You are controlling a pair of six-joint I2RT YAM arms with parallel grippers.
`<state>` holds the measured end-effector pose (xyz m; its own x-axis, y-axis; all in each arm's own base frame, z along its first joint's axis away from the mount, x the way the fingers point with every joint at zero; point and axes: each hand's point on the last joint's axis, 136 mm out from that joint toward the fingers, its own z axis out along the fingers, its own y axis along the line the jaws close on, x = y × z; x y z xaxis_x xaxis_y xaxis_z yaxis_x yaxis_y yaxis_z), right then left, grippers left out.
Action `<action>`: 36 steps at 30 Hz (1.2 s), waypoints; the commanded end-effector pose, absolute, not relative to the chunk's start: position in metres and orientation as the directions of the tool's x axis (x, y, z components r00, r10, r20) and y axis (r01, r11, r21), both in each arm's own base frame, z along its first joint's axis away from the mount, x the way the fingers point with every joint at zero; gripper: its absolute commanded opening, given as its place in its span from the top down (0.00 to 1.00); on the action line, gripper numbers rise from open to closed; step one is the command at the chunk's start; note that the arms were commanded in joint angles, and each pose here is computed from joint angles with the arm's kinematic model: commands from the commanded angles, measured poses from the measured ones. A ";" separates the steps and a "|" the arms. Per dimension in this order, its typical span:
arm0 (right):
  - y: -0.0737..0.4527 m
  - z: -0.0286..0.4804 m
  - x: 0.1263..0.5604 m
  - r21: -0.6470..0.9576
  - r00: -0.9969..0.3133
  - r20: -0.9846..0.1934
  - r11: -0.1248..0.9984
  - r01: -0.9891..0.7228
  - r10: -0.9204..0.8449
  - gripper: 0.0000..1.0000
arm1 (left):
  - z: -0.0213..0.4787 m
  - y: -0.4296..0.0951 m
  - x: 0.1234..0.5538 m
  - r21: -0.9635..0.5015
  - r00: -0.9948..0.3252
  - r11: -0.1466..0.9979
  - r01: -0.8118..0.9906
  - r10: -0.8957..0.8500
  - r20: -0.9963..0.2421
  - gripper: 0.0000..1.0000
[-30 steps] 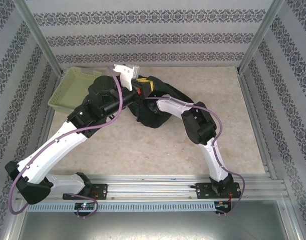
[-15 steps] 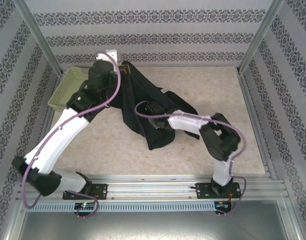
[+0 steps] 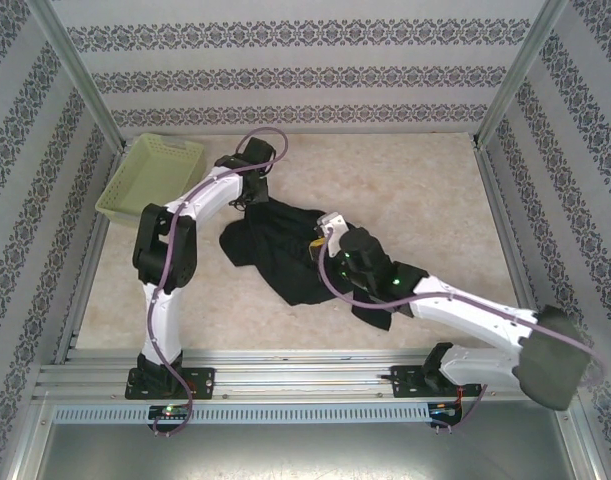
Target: Fold the inside-out t-shirt
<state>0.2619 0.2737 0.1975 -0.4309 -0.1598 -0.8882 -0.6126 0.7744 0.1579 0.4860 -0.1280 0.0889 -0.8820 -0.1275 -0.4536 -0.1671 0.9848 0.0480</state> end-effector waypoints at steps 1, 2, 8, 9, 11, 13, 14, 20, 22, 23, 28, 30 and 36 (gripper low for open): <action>0.273 0.228 0.259 0.194 -0.346 -0.936 0.723 -0.663 -0.066 1.00 | 0.111 -0.131 0.474 0.039 -0.893 0.988 -0.149 -0.118 -0.434 0.80; 0.268 0.224 0.261 0.208 -0.356 -0.933 0.729 -0.652 -0.053 1.00 | 0.115 -0.136 0.466 0.021 -0.892 0.991 -0.134 -0.111 -0.437 0.70; 0.255 0.189 0.261 0.268 -0.432 -0.902 0.743 -0.613 -0.031 1.00 | 0.160 -0.216 0.392 -0.177 -0.825 0.968 0.179 0.050 -0.562 0.32; 0.255 0.186 0.260 0.276 -0.439 -0.898 0.741 -0.612 -0.028 1.00 | 0.164 -0.232 0.378 -0.189 -0.810 0.949 0.253 0.100 -0.578 0.28; 0.254 0.181 0.256 0.283 -0.453 -0.891 0.740 -0.610 -0.032 1.00 | 0.165 -0.257 0.353 -0.225 -0.797 0.905 0.361 0.173 -0.579 0.24; 0.255 0.178 0.253 0.285 -0.458 -0.888 0.739 -0.610 -0.037 1.00 | 0.158 -0.274 0.338 -0.281 -0.805 0.867 0.411 0.201 -0.558 0.24; 0.255 0.175 0.252 0.282 -0.459 -0.888 0.738 -0.613 -0.042 1.00 | 0.150 -0.280 0.335 -0.302 -0.815 0.857 0.417 0.205 -0.542 0.24; 0.254 0.173 0.248 0.281 -0.464 -0.884 0.744 -0.606 -0.045 1.00 | 0.111 -0.295 0.333 -0.360 -0.867 0.849 0.387 0.202 -0.455 0.32; 0.253 0.173 0.248 0.270 -0.456 -0.889 0.747 -0.607 -0.049 1.00 | 0.102 -0.300 0.335 -0.379 -0.880 0.848 0.370 0.190 -0.435 0.41; 0.250 0.172 0.248 0.264 -0.457 -0.888 0.757 -0.597 -0.050 1.00 | 0.097 -0.302 0.335 -0.388 -0.888 0.847 0.362 0.188 -0.420 0.45; 0.231 0.164 0.258 0.224 -0.469 -0.882 0.834 -0.505 -0.047 1.00 | 0.094 -0.296 0.344 -0.368 -0.893 0.872 0.324 0.152 -0.424 0.83; 0.216 0.163 0.263 0.182 -0.467 -0.882 0.877 -0.444 -0.054 1.00 | 0.109 -0.284 0.354 -0.367 -0.886 0.886 0.283 0.095 -0.455 1.00; 0.174 0.173 0.267 0.107 -0.435 -0.899 0.940 -0.323 -0.047 1.00 | 0.201 -0.204 0.389 -0.474 -0.742 0.871 0.130 -0.232 -0.629 1.00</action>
